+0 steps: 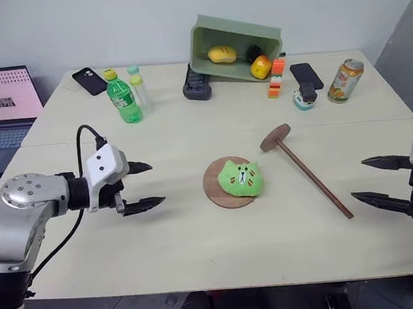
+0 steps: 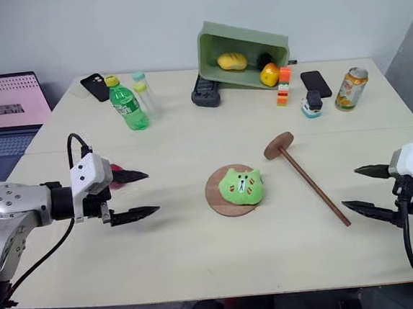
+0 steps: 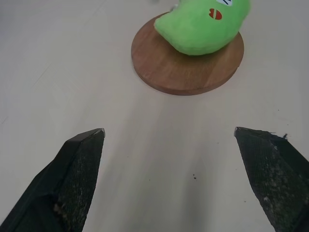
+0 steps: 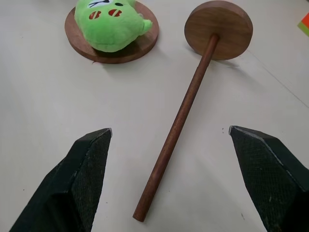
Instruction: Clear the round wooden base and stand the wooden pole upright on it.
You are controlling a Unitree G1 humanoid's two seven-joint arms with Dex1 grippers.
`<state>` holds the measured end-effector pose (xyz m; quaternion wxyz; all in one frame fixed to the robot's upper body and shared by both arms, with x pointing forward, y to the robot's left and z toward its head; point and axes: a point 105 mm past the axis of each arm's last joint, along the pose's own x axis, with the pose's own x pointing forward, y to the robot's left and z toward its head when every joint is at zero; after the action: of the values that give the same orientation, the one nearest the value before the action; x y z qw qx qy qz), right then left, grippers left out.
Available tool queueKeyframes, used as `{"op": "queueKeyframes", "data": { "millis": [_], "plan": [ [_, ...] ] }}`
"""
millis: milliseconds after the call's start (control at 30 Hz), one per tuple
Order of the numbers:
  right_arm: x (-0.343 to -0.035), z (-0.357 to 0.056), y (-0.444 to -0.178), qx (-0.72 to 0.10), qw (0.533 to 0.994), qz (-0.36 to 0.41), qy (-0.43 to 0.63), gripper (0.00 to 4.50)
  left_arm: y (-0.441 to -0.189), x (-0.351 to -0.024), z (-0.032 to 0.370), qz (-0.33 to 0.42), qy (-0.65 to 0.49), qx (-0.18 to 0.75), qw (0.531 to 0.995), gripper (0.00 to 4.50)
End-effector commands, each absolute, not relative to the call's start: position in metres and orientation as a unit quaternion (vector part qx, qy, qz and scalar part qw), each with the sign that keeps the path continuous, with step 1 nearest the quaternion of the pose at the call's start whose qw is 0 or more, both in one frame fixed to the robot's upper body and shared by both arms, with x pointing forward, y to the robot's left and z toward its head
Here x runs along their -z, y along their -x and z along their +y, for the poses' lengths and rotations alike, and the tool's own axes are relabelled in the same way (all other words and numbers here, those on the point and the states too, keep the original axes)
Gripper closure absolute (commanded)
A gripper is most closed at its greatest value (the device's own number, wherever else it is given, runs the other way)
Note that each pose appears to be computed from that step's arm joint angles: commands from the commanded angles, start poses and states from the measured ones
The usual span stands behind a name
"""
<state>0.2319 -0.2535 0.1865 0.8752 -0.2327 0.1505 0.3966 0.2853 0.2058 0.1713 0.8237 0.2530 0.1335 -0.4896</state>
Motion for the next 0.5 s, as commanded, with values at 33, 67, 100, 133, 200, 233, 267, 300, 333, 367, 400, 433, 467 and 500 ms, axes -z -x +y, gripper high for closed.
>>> {"op": "queueKeyframes", "data": {
  "millis": [33, 67, 100, 133, 200, 233, 267, 300, 333, 367, 400, 433, 467, 500],
  "plan": [
    [-0.197, -0.249, -0.231, -0.394, 0.876, 0.129, 0.245, 0.42, -0.286, -0.176, 0.206, 0.114, -0.268, 0.489, 0.822, 0.0],
    [-0.197, -0.248, -0.231, -0.396, 0.876, 0.129, 0.243, 0.42, -0.287, -0.176, 0.206, 0.115, -0.267, 0.486, 0.824, 0.0],
    [-0.197, -0.247, -0.231, -0.397, 0.876, 0.13, 0.242, 0.42, -0.287, -0.176, 0.205, 0.116, -0.266, 0.484, 0.826, 0.0],
    [-0.196, -0.247, -0.231, -0.398, 0.875, 0.13, 0.243, 0.42, -0.287, -0.176, 0.205, 0.114, -0.266, 0.483, 0.827, 0.0],
    [-0.198, -0.246, -0.235, -0.397, 0.876, 0.124, 0.245, 0.42, -0.287, -0.181, 0.203, 0.102, -0.261, 0.482, 0.83, 0.0],
    [-0.2, -0.245, -0.237, -0.395, 0.877, 0.118, 0.246, 0.42, -0.287, -0.184, 0.201, 0.088, -0.258, 0.486, 0.83, 0.0],
    [-0.201, -0.245, -0.24, -0.393, 0.878, 0.113, 0.247, 0.42, -0.286, -0.187, 0.2, 0.078, -0.258, 0.491, 0.829, 0.0],
    [-0.201, -0.244, -0.241, -0.393, 0.879, 0.111, 0.248, 0.42, -0.286, -0.189, 0.199, 0.068, -0.252, 0.494, 0.829, 0.0],
    [-0.201, -0.244, -0.242, -0.393, 0.879, 0.109, 0.247, 0.42, -0.289, -0.191, 0.201, 0.065, -0.246, 0.488, 0.835, 0.0],
    [-0.201, -0.243, -0.243, -0.394, 0.878, 0.109, 0.247, 0.42, -0.294, -0.191, 0.204, 0.065, -0.251, 0.474, 0.842, 0.0],
    [-0.201, -0.241, -0.244, -0.396, 0.878, 0.106, 0.248, 0.42, -0.293, -0.19, 0.203, 0.066, -0.251, 0.48, 0.838, 0.0],
    [-0.201, -0.24, -0.245, -0.396, 0.878, 0.102, 0.25, 0.42, -0.294, -0.19, 0.203, 0.066, -0.253, 0.482, 0.836, 0.0],
    [-0.202, -0.239, -0.246, -0.396, 0.878, 0.098, 0.252, 0.42, -0.294, -0.19, 0.2, 0.063, -0.252, 0.489, 0.832, 0.0],
    [-0.203, -0.237, -0.247, -0.395, 0.879, 0.092, 0.252, 0.42, -0.293, -0.19, 0.197, 0.064, -0.255, 0.5, 0.825, 0.0]
  ]
}}
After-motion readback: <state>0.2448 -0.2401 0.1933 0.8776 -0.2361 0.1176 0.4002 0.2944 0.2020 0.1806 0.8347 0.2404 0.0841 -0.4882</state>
